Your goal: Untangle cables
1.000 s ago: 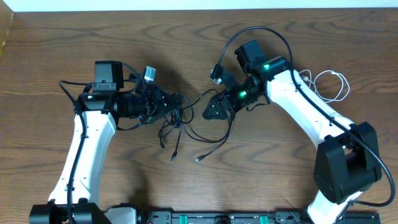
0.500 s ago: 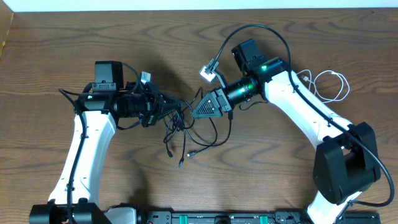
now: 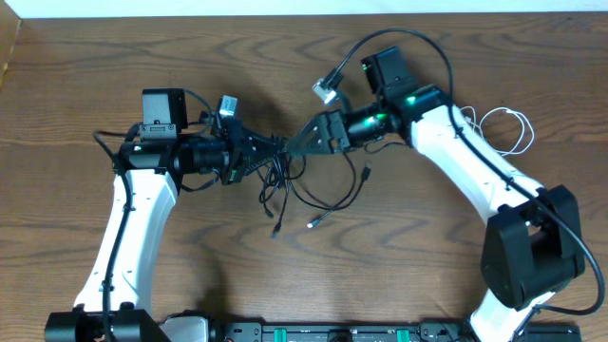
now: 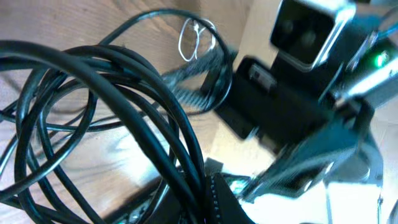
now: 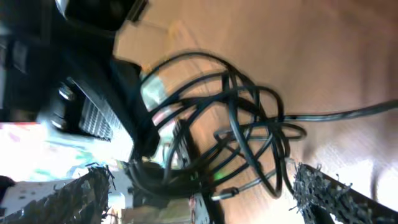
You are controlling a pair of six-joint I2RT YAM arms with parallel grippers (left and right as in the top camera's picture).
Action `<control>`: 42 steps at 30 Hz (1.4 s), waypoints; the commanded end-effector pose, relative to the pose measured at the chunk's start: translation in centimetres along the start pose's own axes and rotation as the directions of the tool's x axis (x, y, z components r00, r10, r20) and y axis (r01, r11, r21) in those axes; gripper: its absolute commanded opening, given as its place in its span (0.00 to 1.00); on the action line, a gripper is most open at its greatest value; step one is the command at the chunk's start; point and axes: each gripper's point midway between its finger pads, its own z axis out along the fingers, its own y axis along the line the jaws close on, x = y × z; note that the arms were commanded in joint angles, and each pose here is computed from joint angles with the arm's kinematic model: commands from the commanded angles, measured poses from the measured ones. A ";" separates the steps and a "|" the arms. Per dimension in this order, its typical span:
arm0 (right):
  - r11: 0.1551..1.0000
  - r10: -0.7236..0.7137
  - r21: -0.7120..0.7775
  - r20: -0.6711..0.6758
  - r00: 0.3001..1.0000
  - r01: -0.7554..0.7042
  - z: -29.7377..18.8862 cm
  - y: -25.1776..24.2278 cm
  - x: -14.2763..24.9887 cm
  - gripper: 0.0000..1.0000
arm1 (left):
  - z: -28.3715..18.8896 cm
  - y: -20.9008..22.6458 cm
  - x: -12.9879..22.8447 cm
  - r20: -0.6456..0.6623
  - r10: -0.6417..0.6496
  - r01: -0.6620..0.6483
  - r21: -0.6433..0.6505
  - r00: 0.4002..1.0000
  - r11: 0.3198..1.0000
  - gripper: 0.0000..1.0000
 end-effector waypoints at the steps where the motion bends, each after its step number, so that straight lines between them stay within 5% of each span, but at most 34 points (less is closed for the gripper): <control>1: 0.979 -0.027 -0.201 0.021 0.999 0.031 -2.7 2.4 -1.2 0.89 | -0.2 -1.4 1.1 -0.047 0.188 -0.183 0.093 0.981 0.979 0.08; 5: 0.976 0.091 -0.207 0.137 0.986 -0.061 -8.3 0.4 -4.2 0.88 | -0.4 -2.8 2.0 -0.067 0.304 -0.288 0.186 0.950 0.939 0.08; 10: 0.951 0.277 0.049 0.303 0.912 -0.305 -11.7 -6.9 -4.8 0.93 | -0.4 -2.8 2.0 -0.056 0.356 -0.340 0.189 0.933 0.921 0.08; 16: 0.895 0.232 0.315 0.275 0.933 -0.316 -12.3 -11.3 -1.4 0.92 | -0.4 -2.6 2.0 -0.055 0.363 -0.348 0.182 0.930 0.920 0.08; 21: 0.980 0.196 -0.002 0.160 0.967 -0.198 -10.1 -5.0 -1.2 0.84 | -0.1 -2.6 2.3 -0.056 0.421 -0.404 0.189 0.906 0.895 0.08; 25: 0.950 0.222 -0.246 0.101 0.970 -0.192 -10.4 -0.7 -1.3 0.76 | 0.2 -2.9 2.8 -0.047 0.531 -0.510 0.216 0.846 0.833 0.08; 30: 0.938 0.254 -0.261 0.062 0.965 -0.229 -9.5 0.0 -0.8 0.50 | 0.9 -3.5 4.2 -0.045 0.661 -0.627 0.272 0.749 0.730 0.08; 34: 0.928 0.276 -0.264 0.014 0.961 -0.263 -8.1 0.7 -0.2 0.46 | 2.0 -3.8 5.5 -0.060 0.730 -0.685 0.301 0.681 0.663 0.08; 42: 0.920 0.362 -0.134 -0.069 0.930 -0.368 -3.6 0.6 1.3 0.37 | 2.9 -3.0 5.5 -0.086 0.742 -0.707 0.248 0.665 0.662 0.08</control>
